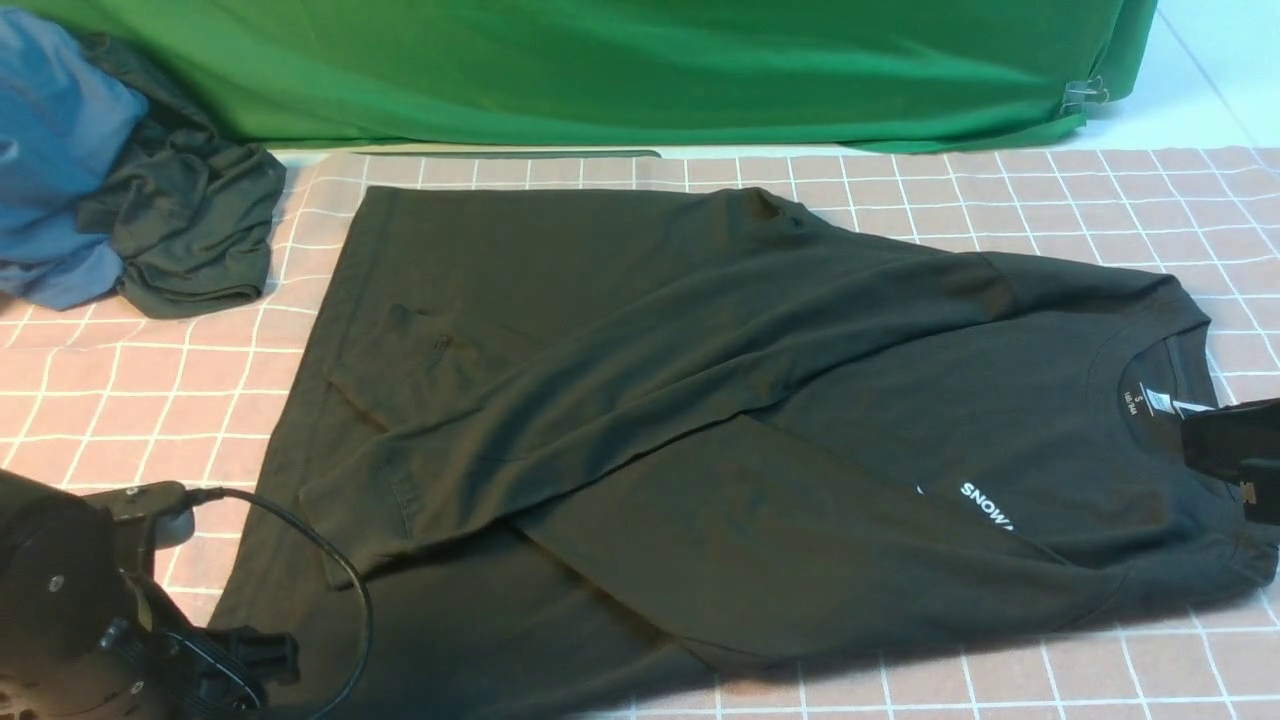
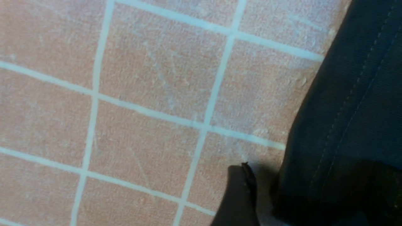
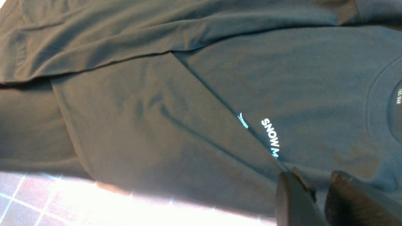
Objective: Fold a long-sleeved shirt over a pink coffee tablecloth.
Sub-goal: 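Grasp the near edge of the shirt at its hem and shoulder corners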
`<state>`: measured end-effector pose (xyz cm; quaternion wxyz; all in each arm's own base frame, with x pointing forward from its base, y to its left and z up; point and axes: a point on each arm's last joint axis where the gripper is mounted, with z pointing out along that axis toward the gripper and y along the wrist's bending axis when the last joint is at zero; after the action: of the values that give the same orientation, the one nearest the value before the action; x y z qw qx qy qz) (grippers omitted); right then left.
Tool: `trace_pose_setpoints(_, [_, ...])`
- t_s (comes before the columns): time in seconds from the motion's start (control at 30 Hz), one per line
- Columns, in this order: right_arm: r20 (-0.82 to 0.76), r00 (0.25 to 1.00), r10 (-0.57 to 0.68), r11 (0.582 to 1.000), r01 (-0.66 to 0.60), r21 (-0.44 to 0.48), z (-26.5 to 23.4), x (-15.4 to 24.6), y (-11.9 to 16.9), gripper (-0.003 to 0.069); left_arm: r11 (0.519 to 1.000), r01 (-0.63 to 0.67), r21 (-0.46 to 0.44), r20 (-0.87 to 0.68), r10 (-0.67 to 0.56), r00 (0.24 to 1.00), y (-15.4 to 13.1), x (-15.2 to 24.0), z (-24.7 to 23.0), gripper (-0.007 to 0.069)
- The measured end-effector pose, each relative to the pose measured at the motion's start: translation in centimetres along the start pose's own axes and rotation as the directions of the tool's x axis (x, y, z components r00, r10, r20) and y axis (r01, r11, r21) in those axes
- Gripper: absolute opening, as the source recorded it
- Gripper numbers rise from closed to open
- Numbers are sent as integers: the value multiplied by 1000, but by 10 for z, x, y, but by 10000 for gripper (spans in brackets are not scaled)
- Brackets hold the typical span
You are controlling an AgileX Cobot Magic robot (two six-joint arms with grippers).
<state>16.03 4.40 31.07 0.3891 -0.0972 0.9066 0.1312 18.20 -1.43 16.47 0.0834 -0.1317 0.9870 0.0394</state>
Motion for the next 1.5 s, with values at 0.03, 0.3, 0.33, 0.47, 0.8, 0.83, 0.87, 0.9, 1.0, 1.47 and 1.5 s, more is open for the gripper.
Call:
trace_pose_setpoints(0.03, [0, 1000, 0, 1000, 0, 0, 0, 0, 0, 197, 1000, 6, 5, -1, -6, 1000, 0, 0, 0, 457])
trace_pose_setpoints(0.3, [-1, 1000, 0, 1000, 0, 0, 0, 0, 0, 197, 1000, -12, 20, -31, 13, 999, -2, 3, 0, 72])
trace_pose_setpoints(0.33, [-8, 1000, 0, 1000, 0, -2, 0, 1, 0, 197, 1000, -13, 14, -42, 14, 999, -1, 4, 0, 42])
trace_pose_setpoints(0.47, [-111, 994, 2, 1000, -5, -24, -3, 3, 3, 197, 1000, -10, -7, -68, 9, 998, -1, 0, -12, 31])
trace_pose_setpoints(0.8, [-445, 892, 72, 997, -57, 46, 27, 6, -8, 200, 999, 16, 45, 67, -19, 998, 6, 0, -54, 31])
trace_pose_setpoints(0.83, [-457, 886, 82, 996, -64, 55, 30, 6, -9, 204, 999, 18, 49, 76, -22, 997, 7, 2, -56, 31])
trace_pose_setpoints(0.87, [-497, 861, 109, 994, -83, 73, 42, 8, -12, 225, 998, 21, 57, 92, -26, 995, 8, 4, -61, 31])
trace_pose_setpoints(0.9, [-518, 846, 123, 992, -94, 81, 50, 9, -14, 246, 998, 22, 62, 105, -29, 994, 9, 5, -64, 31])
trace_pose_setpoints(1.0, [-561, 816, 136, 991, -105, 87, 68, 12, -15, 321, 997, 25, 80, 138, -36, 990, 11, 8, -70, 31])
trace_pose_setpoints(1.47, [-620, 743, 253, 967, -178, 182, 156, 41, -31, 591, 993, 26, 117, 205, -50, 977, 11, 8, -79, 31])
trace_pose_setpoints(1.5, [-614, 746, 258, 966, -182, 184, 160, 42, -32, 589, 992, 25, 120, 210, -50, 976, 11, 8, -79, 31])
